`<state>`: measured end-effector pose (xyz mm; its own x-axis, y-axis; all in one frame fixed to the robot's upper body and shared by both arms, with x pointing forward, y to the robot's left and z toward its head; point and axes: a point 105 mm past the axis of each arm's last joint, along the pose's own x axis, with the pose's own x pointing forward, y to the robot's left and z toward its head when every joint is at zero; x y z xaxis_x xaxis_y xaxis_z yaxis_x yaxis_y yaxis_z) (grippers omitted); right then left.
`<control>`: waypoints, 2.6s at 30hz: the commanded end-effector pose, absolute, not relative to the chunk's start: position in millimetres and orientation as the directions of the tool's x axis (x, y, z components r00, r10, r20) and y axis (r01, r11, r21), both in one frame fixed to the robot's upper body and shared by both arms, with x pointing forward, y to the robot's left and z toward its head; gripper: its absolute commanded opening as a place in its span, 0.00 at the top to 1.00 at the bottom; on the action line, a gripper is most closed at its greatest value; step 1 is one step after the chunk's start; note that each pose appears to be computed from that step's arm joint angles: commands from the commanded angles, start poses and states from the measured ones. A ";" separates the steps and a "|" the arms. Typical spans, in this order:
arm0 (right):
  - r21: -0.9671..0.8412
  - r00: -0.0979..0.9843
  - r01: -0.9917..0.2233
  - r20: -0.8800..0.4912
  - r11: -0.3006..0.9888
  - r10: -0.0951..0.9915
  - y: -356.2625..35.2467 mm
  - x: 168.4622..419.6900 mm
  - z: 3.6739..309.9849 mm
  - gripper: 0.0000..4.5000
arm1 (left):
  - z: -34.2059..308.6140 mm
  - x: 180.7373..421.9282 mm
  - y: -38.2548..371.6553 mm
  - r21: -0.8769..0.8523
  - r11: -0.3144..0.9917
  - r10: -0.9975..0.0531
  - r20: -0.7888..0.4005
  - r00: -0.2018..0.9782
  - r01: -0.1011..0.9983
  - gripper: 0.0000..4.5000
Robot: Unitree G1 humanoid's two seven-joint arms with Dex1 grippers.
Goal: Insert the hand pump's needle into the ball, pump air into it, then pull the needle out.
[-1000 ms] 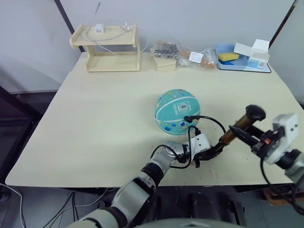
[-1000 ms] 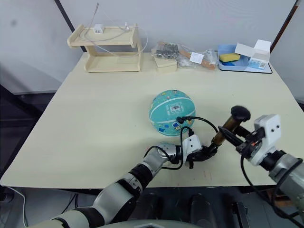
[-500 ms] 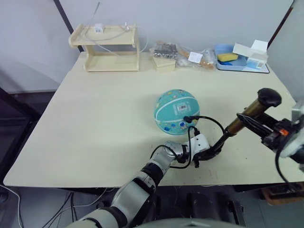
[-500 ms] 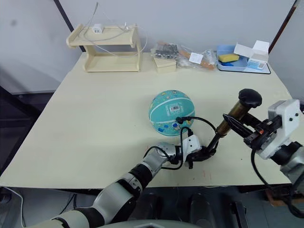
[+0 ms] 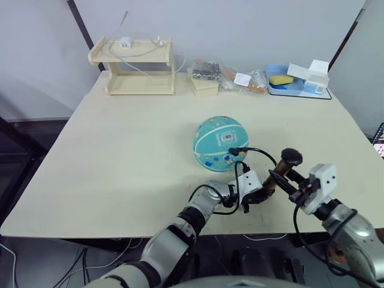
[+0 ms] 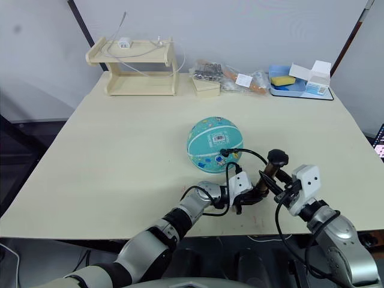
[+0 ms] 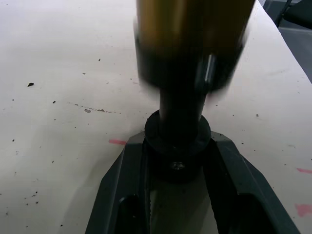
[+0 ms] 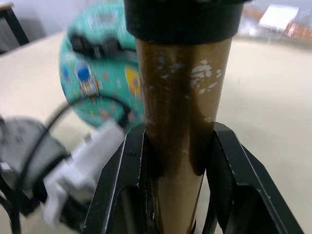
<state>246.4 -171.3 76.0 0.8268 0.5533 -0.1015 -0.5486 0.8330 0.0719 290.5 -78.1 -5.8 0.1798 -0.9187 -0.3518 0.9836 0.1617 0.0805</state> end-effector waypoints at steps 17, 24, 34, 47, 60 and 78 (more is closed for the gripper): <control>-0.132 0.838 -0.505 0.161 0.853 0.521 -198.9 214.9 265.0 0.78 | -27.0 276.8 -73.0 0.015 0.132 -0.905 -0.406 0.127 0.991 0.77; -0.111 0.843 -0.528 0.051 0.842 0.536 -198.4 215.4 256.4 0.78 | -27.9 275.0 -73.7 0.013 0.129 -0.906 -0.404 0.123 0.992 0.77; 0.088 0.807 -0.545 -0.215 0.834 0.550 -190.5 232.3 114.6 0.78 | -25.8 277.6 -73.1 0.018 0.140 -0.908 -0.397 0.136 0.990 0.77; 0.105 0.815 -0.533 -0.204 0.839 0.543 -177.9 237.2 70.1 0.78 | -24.4 280.5 -70.5 0.023 0.152 -0.905 -0.399 0.148 0.988 0.77; -0.121 0.831 -0.526 0.140 0.842 0.539 -203.8 219.6 265.0 0.78 | -25.1 276.5 -75.2 0.015 0.130 -0.907 -0.402 0.125 0.991 0.77; 0.069 0.814 -0.531 -0.238 0.845 0.531 -183.0 228.6 110.3 0.78 | -23.9 280.2 -73.1 0.017 0.151 -0.907 -0.395 0.146 0.988 0.77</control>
<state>230.3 -175.4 171.2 0.8189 0.5734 -0.0235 -0.5738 0.8189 -0.0120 288.9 -79.0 -4.4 0.1694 -0.9265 -0.3361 0.9852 0.1497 0.0840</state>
